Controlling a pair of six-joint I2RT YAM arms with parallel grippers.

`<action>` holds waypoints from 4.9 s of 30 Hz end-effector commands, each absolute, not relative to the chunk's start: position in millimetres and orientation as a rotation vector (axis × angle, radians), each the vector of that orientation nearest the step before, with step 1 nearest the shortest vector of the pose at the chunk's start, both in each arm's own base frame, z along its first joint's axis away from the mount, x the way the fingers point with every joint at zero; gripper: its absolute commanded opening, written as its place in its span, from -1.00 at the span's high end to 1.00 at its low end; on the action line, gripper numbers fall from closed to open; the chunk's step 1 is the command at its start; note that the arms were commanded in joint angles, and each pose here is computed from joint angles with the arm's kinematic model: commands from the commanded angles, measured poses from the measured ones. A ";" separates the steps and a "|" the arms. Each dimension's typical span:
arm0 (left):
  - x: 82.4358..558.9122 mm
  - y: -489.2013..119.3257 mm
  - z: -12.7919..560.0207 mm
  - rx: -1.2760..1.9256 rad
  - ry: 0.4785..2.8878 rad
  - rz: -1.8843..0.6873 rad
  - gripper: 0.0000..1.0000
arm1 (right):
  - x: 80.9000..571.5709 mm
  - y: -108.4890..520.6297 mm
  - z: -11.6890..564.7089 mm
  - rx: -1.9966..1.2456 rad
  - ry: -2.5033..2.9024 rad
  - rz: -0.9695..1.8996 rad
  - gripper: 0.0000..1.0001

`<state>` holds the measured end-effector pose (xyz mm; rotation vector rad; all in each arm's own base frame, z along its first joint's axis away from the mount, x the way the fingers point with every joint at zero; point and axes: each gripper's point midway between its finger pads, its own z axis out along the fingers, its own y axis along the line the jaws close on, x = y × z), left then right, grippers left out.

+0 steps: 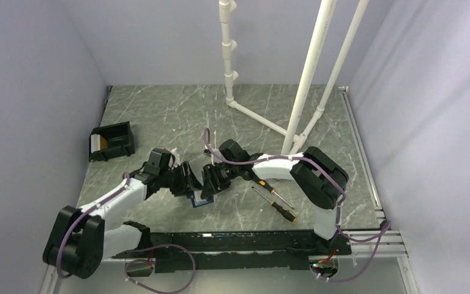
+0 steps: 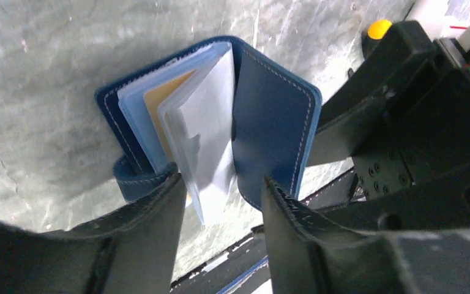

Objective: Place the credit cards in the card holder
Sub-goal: Close the card holder at the center of the board.

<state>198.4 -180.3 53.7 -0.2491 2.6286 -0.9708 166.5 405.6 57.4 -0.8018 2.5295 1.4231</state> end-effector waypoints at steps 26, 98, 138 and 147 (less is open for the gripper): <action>226.6 -164.1 67.2 -0.264 2.529 -0.905 -0.92 | 171.9 420.4 65.3 -0.950 2.446 1.429 0.01; 214.3 -137.3 15.2 -0.711 2.721 -0.637 -0.11 | 171.1 405.6 -5.7 -0.756 2.614 1.183 0.52; 215.0 -167.9 33.7 -0.866 2.561 -1.001 0.07 | 200.0 379.0 -10.9 -0.683 2.579 1.239 0.48; 234.3 -176.4 36.9 -0.887 2.485 -1.092 0.08 | 197.7 381.5 -12.3 -0.692 2.582 1.254 0.50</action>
